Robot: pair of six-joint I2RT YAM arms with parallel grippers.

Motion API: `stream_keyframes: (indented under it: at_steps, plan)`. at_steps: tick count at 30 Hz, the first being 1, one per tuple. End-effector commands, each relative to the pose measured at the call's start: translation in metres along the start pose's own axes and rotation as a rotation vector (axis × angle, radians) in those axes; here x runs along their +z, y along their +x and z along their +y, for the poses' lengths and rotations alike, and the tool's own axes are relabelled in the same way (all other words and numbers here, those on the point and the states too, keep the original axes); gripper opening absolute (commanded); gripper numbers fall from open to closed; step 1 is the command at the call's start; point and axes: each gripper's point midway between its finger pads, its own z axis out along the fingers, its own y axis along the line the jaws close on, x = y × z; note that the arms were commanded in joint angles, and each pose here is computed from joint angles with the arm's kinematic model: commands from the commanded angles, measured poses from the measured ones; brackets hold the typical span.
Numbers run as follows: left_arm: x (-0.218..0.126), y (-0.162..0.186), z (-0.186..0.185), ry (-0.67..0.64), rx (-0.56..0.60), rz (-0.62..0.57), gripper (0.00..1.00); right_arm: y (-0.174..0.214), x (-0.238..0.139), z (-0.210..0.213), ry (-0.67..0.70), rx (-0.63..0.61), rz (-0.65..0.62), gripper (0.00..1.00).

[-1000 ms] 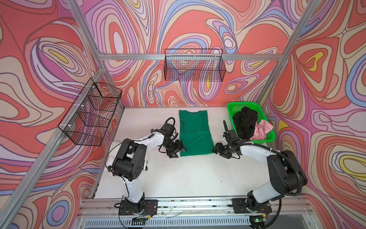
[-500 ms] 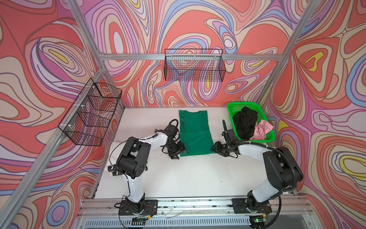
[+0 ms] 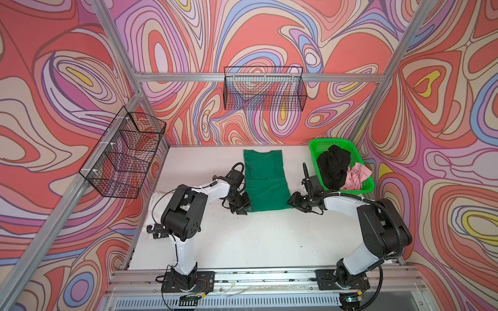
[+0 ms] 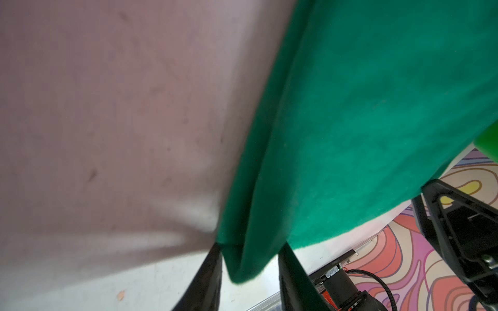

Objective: Fold and stack the t-shirts
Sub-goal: 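Grasp the near folded edge of the green bundle with both grippers, then lift the near edge and fold it over toward the far end with both grippers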

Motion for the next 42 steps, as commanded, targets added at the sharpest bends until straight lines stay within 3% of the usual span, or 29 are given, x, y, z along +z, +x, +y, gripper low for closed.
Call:
stream_keyframes:
  at_steps: [1,19,23,26,33,42]
  plan:
    - [0.014,-0.007,0.016,-0.074,-0.011,-0.021,0.28,0.023,0.011,-0.022,0.057,0.042,0.069,0.47]
    - [0.009,-0.011,0.010,-0.056,0.008,-0.048,0.04,0.034,0.014,-0.024,0.021,0.055,0.082,0.22]
    - [0.008,-0.010,0.009,-0.046,0.009,-0.052,0.00,0.034,0.012,-0.023,0.017,0.058,0.078,0.13]
    - [0.008,-0.007,0.010,-0.037,0.006,-0.051,0.00,0.035,0.009,-0.022,0.011,0.058,0.073,0.00]
    - [0.004,0.006,0.011,-0.023,0.014,-0.047,0.00,0.040,-0.003,-0.020,0.001,0.067,0.070,0.00]
    - [-0.007,0.049,0.018,0.015,0.011,-0.031,0.00,0.061,-0.037,-0.017,-0.028,0.081,0.071,0.00]
